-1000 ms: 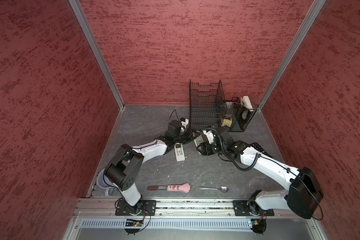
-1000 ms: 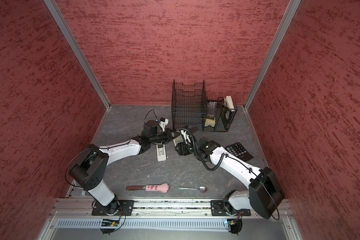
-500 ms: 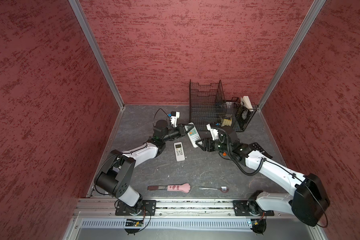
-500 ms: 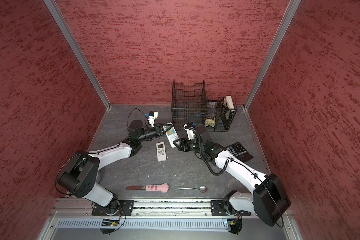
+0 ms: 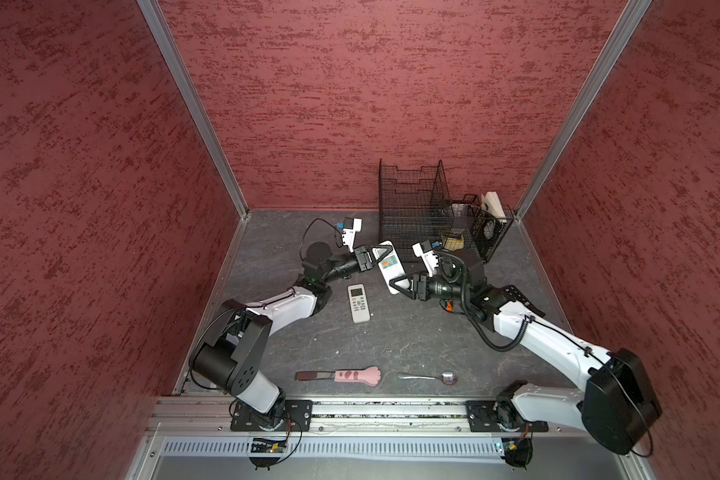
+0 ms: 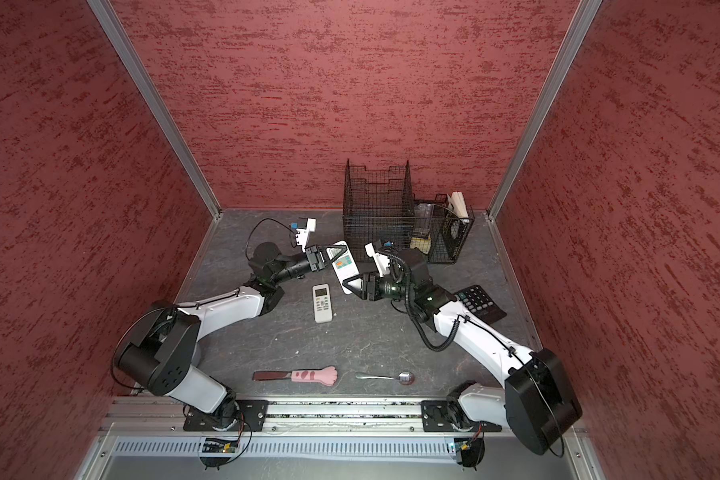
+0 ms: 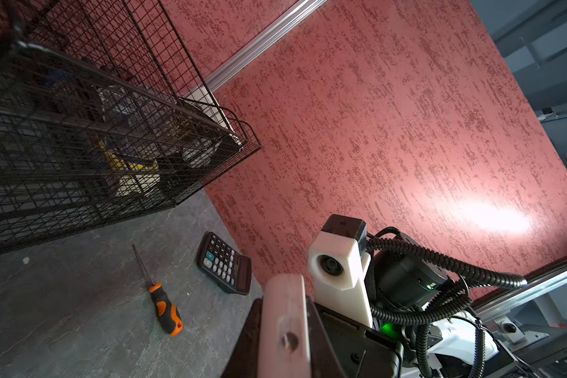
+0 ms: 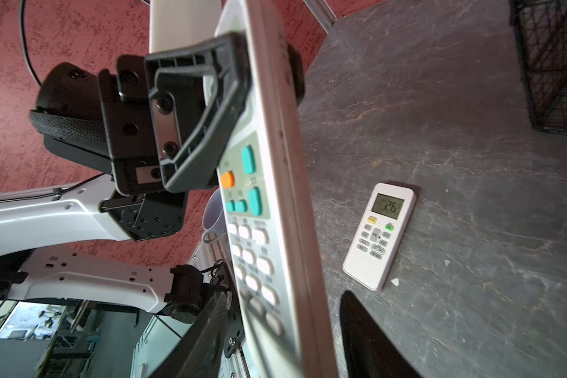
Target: Unload the batteries from the remote control
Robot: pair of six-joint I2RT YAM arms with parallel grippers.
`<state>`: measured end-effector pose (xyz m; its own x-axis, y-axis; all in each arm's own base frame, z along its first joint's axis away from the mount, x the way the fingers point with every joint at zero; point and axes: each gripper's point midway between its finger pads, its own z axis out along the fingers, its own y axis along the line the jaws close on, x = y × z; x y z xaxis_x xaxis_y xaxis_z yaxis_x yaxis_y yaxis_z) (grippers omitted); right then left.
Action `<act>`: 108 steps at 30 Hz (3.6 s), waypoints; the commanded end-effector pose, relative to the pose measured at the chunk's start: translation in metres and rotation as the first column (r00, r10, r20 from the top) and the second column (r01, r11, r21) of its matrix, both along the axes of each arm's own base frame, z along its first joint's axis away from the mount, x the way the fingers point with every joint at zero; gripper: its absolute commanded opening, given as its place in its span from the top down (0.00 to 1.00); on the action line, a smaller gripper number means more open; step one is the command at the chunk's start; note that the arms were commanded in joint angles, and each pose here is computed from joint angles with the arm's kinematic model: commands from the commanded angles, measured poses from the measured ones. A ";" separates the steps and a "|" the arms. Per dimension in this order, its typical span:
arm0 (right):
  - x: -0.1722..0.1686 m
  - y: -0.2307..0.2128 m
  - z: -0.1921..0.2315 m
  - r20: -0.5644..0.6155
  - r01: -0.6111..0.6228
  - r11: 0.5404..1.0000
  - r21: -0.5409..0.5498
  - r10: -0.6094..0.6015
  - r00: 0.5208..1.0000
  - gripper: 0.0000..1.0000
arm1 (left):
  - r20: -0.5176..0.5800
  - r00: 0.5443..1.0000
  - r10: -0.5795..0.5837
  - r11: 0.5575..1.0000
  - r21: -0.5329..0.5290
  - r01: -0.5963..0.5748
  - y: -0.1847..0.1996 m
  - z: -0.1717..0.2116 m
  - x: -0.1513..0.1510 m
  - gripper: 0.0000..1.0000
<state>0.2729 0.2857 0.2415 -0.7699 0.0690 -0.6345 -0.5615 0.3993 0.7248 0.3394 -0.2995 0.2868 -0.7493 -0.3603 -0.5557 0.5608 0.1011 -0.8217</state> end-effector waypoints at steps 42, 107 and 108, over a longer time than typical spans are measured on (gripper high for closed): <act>-0.001 0.003 0.028 0.106 -0.120 0.993 0.002 0.119 0.987 1.00 | 0.000 1.000 0.015 0.998 -0.061 -0.015 0.011 0.011 0.013 0.62; 0.019 0.048 -0.055 0.531 0.342 0.582 -0.738 0.189 0.826 1.00 | -0.887 0.339 0.312 0.906 0.386 0.176 0.059 -0.103 -0.010 0.53; 0.019 0.050 -0.055 0.530 0.340 0.582 -0.738 0.190 0.826 1.00 | -0.888 0.339 0.311 0.906 0.384 0.176 0.058 -0.102 -0.010 0.53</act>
